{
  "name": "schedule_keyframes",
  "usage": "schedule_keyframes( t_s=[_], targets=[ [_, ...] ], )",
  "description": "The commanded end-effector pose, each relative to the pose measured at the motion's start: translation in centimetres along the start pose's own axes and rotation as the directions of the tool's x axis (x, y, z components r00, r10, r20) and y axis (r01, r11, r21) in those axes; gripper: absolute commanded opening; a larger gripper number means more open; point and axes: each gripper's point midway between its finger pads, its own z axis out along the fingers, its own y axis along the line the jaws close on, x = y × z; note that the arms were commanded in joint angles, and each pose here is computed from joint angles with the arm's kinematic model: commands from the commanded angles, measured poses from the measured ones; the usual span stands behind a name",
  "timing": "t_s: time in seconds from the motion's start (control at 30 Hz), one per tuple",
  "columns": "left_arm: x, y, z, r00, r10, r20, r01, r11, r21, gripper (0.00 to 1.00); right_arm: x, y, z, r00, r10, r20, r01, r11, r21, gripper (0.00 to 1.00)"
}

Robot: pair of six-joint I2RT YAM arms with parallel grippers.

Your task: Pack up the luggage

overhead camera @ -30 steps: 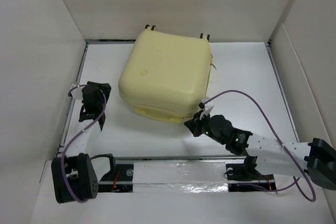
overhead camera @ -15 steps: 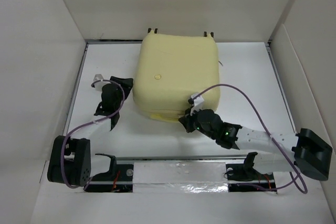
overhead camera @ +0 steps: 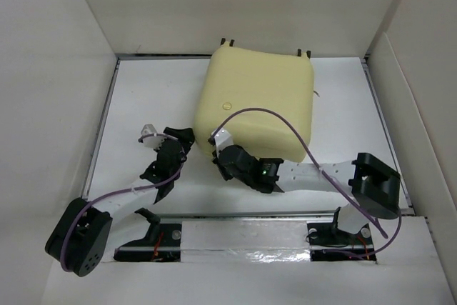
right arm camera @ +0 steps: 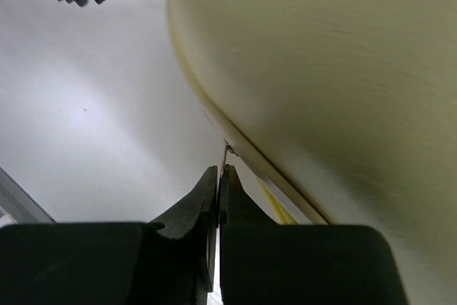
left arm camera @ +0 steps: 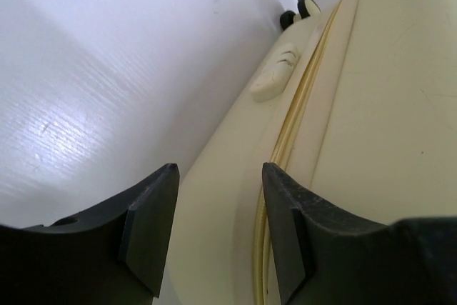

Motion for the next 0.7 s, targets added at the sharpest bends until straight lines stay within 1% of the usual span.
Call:
schedule_keyframes(
  t_s=[0.0, 0.03, 0.07, 0.1, 0.13, 0.17, 0.2, 0.23, 0.27, 0.3, 0.33, 0.37, 0.4, 0.43, 0.47, 0.5, 0.53, 0.57, 0.6, 0.63, 0.67],
  targets=[
    [9.7, -4.0, -5.3, 0.906, 0.124, -0.404, -0.025, 0.97, 0.241, 0.47, -9.4, 19.4, -7.9, 0.959, 0.066, 0.276, 0.12, 0.786, -0.607, 0.0],
    [9.8, -4.2, -5.3, 0.907, 0.125, -0.403, -0.024, 0.969, 0.247, 0.47, -8.3, 19.2, -8.2, 0.962, 0.063, 0.265, 0.116, 0.787, -0.606, 0.0],
    [9.7, -4.3, -5.1, 0.909, 0.123, -0.397, -0.023, 0.969, 0.247, 0.47, -8.2, 18.7, -8.6, 0.959, 0.087, 0.269, 0.099, 0.789, -0.607, 0.0],
    [9.5, -4.5, -5.0, 0.913, 0.13, -0.388, -0.031, 0.968, 0.25, 0.47, -8.9, 17.9, -10.0, 0.95, 0.12, 0.288, 0.084, 0.791, -0.606, 0.0],
    [9.3, -4.7, -4.9, 0.917, 0.133, -0.377, -0.038, 0.968, 0.249, 0.47, -8.6, 16.5, -10.1, 0.947, 0.136, 0.291, 0.057, 0.821, -0.569, 0.0],
    [9.0, -4.7, -4.8, 0.922, 0.136, -0.363, -0.046, 0.968, 0.246, 0.47, -6.4, 14.0, -9.1, 0.958, 0.126, 0.257, 0.019, 0.868, -0.495, 0.0],
    [8.3, -5.7, -4.8, 0.929, 0.139, -0.344, -0.046, 0.963, 0.265, 0.48, -7.0, 12.2, -10.3, 0.949, 0.15, 0.276, -0.001, 0.88, -0.474, 0.0],
    [8.0, -6.0, -4.8, 0.932, 0.143, -0.333, -0.051, 0.962, 0.269, 0.48, -6.4, 10.5, -10.2, 0.95, 0.159, 0.267, -0.026, 0.897, -0.442, 0.0],
    [7.7, -6.0, -4.7, 0.936, 0.147, -0.32, -0.063, 0.964, 0.26, 0.48, -3.7, 8.2, -9.5, 0.964, 0.158, 0.215, -0.062, 0.916, -0.396, 0.0],
    [7.2, -6.7, -4.9, 0.941, 0.143, -0.307, -0.057, 0.961, 0.272, 0.48, -3.6, 5.5, -9.0, 0.958, 0.183, 0.22, -0.098, 0.932, -0.349, 0.0],
    [7.0, -6.9, -4.9, 0.942, 0.15, -0.301, -0.064, 0.958, 0.28, 0.48, -4.2, 3.7, -10.0, 0.945, 0.211, 0.249, -0.12, 0.934, -0.336, 0.0],
    [6.5, -6.7, -4.7, 0.945, 0.148, -0.291, -0.069, 0.961, 0.268, 0.48, -3.8, 2.1, -10.0, 0.942, 0.224, 0.251, -0.14, 0.939, -0.314, 0.0],
    [6.0, -7.2, -5.0, 0.948, 0.144, -0.282, -0.062, 0.958, 0.28, 0.48, -2.5, -0.9, -9.4, 0.942, 0.231, 0.244, -0.169, 0.953, -0.25, 0.0],
    [5.3, -7.2, -4.9, 0.954, 0.144, -0.264, -0.066, 0.957, 0.281, 0.5, -2.9, -2.2, -10.1, 0.932, 0.244, 0.268, -0.18, 0.954, -0.241, 0.0],
    [4.6, -7.0, -4.6, 0.96, 0.142, -0.241, -0.075, 0.961, 0.267, 0.51, -2.4, -3.2, -10.1, 0.939, 0.23, 0.256, -0.174, 0.959, -0.224, 0.0],
    [3.6, -7.6, -4.9, 0.967, 0.131, -0.219, -0.066, 0.957, 0.281, 0.53, -2.3, -4.2, -10.2, 0.939, 0.227, 0.259, -0.176, 0.963, -0.206, 0.0],
    [2.6, -7.7, -4.7, 0.973, 0.124, -0.193, -0.068, 0.959, 0.276, 0.58, -2.5, -5.9, -10.2, 0.934, 0.235, 0.269, -0.194, 0.966, -0.17, 0.0],
    [2.2, -7.7, -4.7, 0.974, 0.141, -0.176, -0.089, 0.958, 0.271, 0.61, -2.8, -6.5, -10.9, 0.932, 0.232, 0.277, -0.189, 0.967, -0.172, 0.0],
    [1.0, -8.9, -4.8, 0.981, 0.129, -0.147, -0.083, 0.955, 0.285, 0.65, -3.1, -7.1, -11.4, 0.928, 0.235, 0.291, -0.192, 0.967, -0.169, 0.0],
    [0.6, -9.7, -4.8, 0.982, 0.132, -0.138, -0.087, 0.952, 0.294, 0.72, -3.0, -8.5, -11.7, 0.921, 0.245, 0.304, -0.209, 0.967, -0.146, 0.0],
    [0.2, -9.8, -4.5, 0.981, 0.142, -0.131, -0.101, 0.954, 0.281, 0.73, -3.4, -8.7, -12.8, 0.911, 0.253, 0.324, -0.21, 0.964, -0.163, 0.0]
  ],
)
